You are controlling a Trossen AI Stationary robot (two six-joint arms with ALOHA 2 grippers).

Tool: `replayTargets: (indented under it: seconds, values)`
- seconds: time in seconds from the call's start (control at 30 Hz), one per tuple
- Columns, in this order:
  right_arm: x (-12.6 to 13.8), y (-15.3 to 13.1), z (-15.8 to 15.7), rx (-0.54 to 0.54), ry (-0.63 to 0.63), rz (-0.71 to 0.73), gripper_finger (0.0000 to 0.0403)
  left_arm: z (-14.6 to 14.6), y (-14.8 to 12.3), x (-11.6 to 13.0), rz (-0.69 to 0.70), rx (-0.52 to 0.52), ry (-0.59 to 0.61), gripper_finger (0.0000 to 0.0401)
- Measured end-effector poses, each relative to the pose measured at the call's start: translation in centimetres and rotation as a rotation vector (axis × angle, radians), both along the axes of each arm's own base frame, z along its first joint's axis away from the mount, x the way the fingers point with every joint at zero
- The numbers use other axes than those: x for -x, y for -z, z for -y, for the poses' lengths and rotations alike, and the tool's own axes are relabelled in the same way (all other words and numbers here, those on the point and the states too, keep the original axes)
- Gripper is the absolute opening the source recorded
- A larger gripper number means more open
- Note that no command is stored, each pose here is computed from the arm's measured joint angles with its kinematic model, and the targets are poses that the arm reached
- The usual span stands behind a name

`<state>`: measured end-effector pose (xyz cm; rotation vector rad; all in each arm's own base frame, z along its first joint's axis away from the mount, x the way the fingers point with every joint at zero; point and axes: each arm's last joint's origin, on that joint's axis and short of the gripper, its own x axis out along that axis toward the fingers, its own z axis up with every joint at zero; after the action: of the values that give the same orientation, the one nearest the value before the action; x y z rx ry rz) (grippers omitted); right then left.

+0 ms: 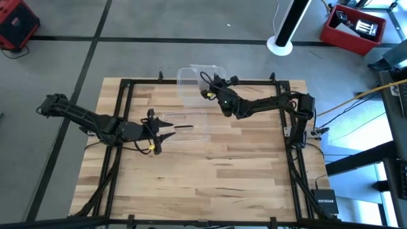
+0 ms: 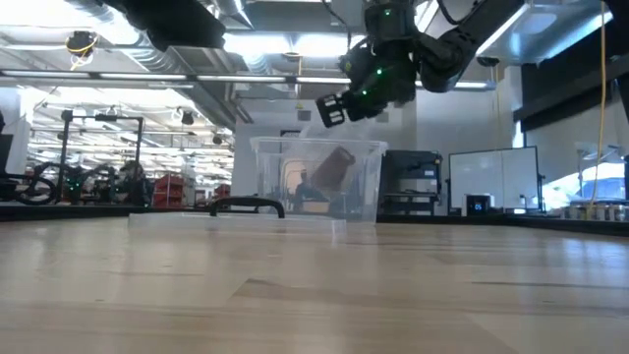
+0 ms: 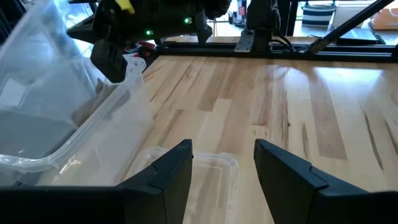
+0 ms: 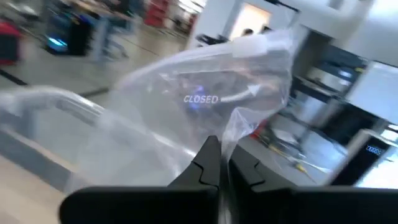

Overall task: Roll bandage
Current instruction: Put the transparent zip bag containing the rolled brown bandage into the transparent container

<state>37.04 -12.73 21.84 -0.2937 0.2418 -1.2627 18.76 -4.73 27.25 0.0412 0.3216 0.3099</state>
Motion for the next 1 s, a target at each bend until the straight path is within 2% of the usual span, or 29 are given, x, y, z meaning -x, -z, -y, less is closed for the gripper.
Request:
replayTargets:
  seconds: [0.17,0.33,0.43,0.6,0.8,1.0]
  values:
    - [0.0,0.4,-0.6,-0.018,0.059,-0.02,0.0004,0.0,0.0,0.0,0.003,0.009,-0.003,0.0166]
    - [-0.3,0.6,-1.6,-0.024,0.026,-0.028,0.0015,0.0,0.0,0.0,0.003,0.009,-0.003,0.0166]
    - [-0.3,1.1,-1.8,-0.041,0.023,-0.077,0.0036,0.0,0.0,0.0,0.003,0.012,-0.004,0.0166]
    - [-0.1,1.1,-2.0,-0.08,0.027,-0.027,0.01,0.0,0.0,0.0,0.004,0.015,-0.005,0.0166]
    - [0.5,-1.6,-3.3,-0.048,-0.001,-0.024,0.0169,0.0,0.0,0.0,0.002,0.008,-0.003,0.0166]
    - [2.0,-5.2,-5.9,-0.032,-0.112,-0.083,0.0181,-0.1,0.4,0.2,-0.045,-0.012,-0.004,0.0166]
